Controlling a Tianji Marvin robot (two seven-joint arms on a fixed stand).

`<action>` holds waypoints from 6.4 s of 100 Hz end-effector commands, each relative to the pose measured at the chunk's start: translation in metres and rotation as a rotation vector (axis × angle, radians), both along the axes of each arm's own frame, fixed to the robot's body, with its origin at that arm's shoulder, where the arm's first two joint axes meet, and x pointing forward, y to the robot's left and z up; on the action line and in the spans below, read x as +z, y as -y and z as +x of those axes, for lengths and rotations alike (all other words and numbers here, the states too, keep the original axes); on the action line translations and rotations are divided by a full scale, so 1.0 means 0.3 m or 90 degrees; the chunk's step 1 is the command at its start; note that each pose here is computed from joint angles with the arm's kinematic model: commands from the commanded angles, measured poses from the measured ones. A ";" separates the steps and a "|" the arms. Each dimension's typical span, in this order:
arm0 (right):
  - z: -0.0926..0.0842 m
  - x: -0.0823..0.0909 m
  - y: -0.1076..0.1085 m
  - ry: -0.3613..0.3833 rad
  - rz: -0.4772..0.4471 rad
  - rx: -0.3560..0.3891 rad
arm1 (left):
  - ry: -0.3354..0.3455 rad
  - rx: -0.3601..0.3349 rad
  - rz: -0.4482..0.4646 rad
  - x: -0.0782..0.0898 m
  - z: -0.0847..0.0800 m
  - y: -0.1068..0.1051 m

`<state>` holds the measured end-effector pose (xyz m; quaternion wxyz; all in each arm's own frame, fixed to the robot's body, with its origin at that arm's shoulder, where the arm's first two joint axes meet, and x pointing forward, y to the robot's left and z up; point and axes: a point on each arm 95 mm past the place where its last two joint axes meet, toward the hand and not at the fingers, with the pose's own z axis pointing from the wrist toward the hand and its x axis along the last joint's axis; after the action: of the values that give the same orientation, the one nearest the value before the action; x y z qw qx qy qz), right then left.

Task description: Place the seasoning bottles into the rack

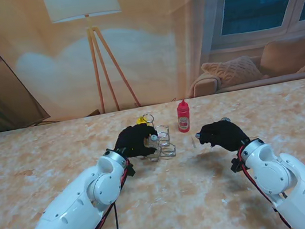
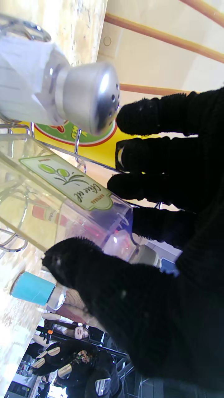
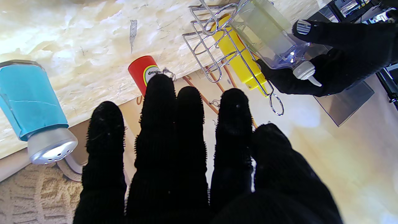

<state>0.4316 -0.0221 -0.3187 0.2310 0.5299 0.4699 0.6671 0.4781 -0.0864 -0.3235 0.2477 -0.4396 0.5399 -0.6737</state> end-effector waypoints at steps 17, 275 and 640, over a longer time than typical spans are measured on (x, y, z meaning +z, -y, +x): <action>-0.010 -0.013 -0.012 -0.011 0.000 0.007 | -0.001 0.012 0.004 0.009 0.001 -0.007; -0.002 -0.019 -0.015 -0.015 -0.004 0.007 | 0.042 0.114 0.012 0.053 -0.108 -0.286; 0.527 0.035 -0.153 -0.035 -0.208 0.018 | 0.033 0.219 0.012 -0.058 -0.076 -0.366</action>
<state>0.5898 0.0167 -0.3061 0.2968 0.4957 0.5811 0.5732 0.4550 0.0237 -0.3401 0.3783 -0.5031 0.4540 -0.6306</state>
